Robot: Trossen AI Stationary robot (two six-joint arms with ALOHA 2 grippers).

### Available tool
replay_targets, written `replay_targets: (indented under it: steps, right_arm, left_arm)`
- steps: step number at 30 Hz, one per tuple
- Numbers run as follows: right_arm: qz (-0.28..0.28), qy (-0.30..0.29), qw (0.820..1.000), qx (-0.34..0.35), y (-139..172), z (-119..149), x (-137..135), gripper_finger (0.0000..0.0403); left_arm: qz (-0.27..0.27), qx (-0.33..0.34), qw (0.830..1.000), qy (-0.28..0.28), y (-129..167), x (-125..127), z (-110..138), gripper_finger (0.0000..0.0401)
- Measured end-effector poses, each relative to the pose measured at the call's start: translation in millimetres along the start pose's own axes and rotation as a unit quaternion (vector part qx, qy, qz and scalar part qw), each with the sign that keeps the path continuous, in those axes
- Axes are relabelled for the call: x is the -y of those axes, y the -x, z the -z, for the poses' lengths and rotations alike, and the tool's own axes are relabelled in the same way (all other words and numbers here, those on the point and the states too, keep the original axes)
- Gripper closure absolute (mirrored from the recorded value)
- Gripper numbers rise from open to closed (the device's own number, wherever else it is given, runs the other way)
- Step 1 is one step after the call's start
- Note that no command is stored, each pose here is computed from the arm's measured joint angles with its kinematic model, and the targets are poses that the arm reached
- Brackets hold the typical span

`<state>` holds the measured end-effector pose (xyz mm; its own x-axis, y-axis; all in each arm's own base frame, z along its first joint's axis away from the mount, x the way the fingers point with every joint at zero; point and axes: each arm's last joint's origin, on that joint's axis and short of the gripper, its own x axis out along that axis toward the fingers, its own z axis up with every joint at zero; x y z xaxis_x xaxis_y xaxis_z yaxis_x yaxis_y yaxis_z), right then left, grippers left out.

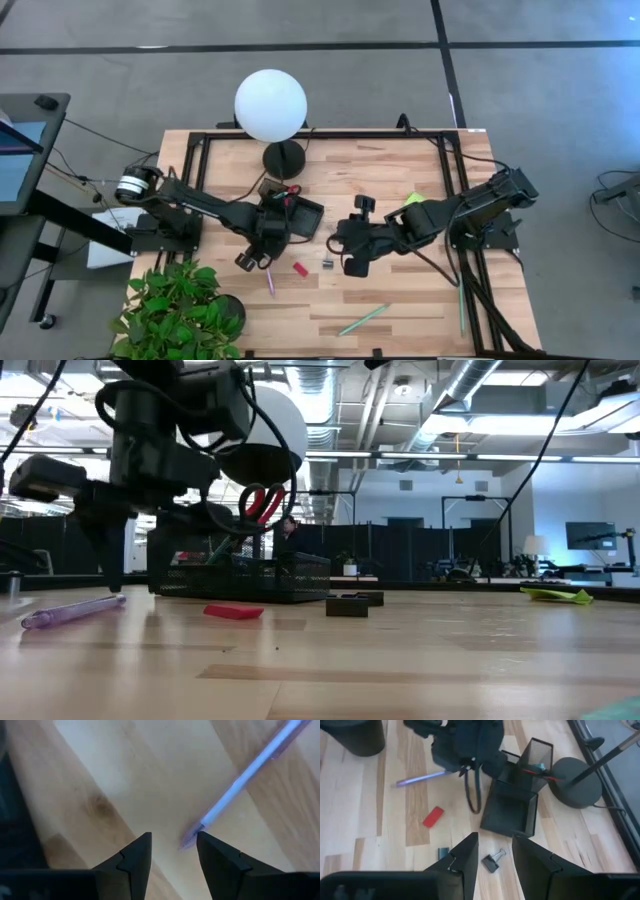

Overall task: Pick and place office supplies into organizer
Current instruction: Put the purple pen into the black desk organizer

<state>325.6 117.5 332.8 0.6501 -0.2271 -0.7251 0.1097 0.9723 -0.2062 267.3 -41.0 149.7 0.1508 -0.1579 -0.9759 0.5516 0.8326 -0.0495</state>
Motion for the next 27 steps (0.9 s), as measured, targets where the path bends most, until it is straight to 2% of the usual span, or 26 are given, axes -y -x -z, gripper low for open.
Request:
replay_targets:
  steps: [11,18,21,25,27]
  right_arm:
    - [0.018,-0.019,1.0,-0.004,-5,-4,19,0.0289]
    - [0.027,-0.022,0.999,-0.013,-8,-3,26,0.0289]
    - [0.028,-0.02,0.999,-0.017,-8,-2,26,0.0289]
    - [0.028,-0.019,0.999,-0.017,-8,-2,26,0.0289]
    - [0.028,-0.019,0.999,-0.017,-8,-2,26,0.0289]
  left_arm:
    - [0.021,0.017,1.0,-0.011,0,1,-2,0.0248]
    - [0.041,0.03,0.998,-0.03,-1,13,-9,0.0248]
    - [0.022,0.047,0.996,-0.068,-2,19,-16,0.0248]
    - [-0.04,0.044,0.992,-0.107,-3,23,-22,0.0248]
    - [-0.048,0.045,0.99,-0.125,-3,24,-23,0.0248]
